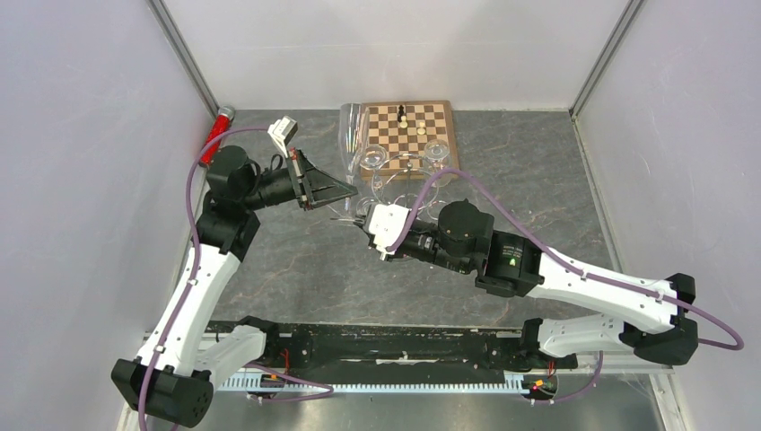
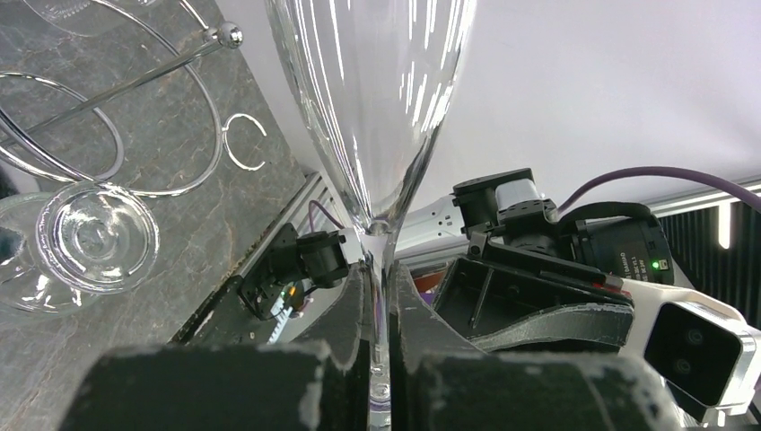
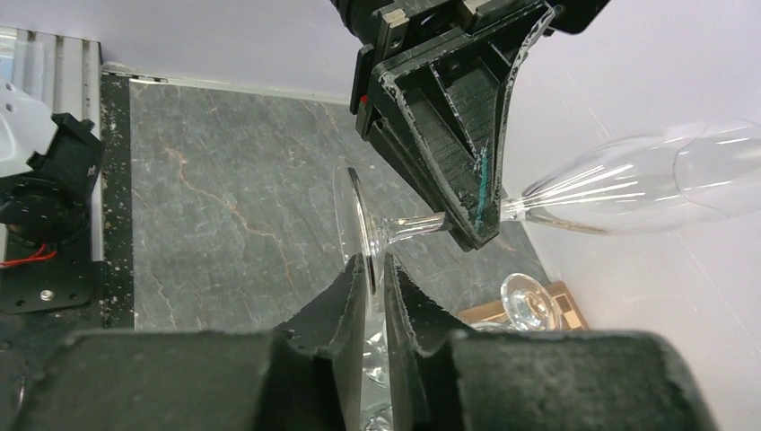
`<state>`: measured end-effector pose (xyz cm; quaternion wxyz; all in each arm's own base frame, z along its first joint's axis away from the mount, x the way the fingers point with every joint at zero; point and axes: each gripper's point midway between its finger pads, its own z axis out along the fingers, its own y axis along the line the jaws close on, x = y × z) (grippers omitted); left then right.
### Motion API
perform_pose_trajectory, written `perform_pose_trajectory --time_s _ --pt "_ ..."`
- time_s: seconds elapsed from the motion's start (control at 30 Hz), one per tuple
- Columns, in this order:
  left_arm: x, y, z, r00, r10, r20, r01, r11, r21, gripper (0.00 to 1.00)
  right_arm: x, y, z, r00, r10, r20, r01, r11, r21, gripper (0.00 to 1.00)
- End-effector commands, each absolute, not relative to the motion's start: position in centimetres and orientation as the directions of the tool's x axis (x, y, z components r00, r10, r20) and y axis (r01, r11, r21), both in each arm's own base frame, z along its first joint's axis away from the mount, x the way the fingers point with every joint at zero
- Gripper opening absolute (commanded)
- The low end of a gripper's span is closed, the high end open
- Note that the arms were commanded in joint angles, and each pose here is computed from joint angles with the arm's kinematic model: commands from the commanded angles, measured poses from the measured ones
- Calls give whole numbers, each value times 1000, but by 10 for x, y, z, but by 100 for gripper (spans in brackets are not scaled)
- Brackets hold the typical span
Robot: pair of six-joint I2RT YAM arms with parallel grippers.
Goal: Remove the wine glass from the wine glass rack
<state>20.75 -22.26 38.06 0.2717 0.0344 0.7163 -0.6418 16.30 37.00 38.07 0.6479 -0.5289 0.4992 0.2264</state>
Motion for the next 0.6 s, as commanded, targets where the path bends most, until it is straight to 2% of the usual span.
perform_pose_trajectory --time_s 0.0,0.1,0.17,0.3,0.57 --pt "192 -221 399 -818 -259 -514 495 138 -858 2 164 359 415 433 -152 -888 -792 406 -455 24" --pt "189 -221 401 -814 -248 -526 509 133 -850 2 157 354 421 440 -126 -889 -801 393 -452 46" --pt "187 -221 400 -812 -239 -532 516 133 -846 2 153 348 426 441 -108 -891 -804 393 -446 54" --pt "182 -220 396 -811 -216 -544 524 145 -839 2 146 336 439 442 -75 -894 -810 394 -433 61" --pt "166 -217 384 -792 -144 -593 571 169 -803 2 150 316 460 327 -101 -939 -825 453 -337 63"
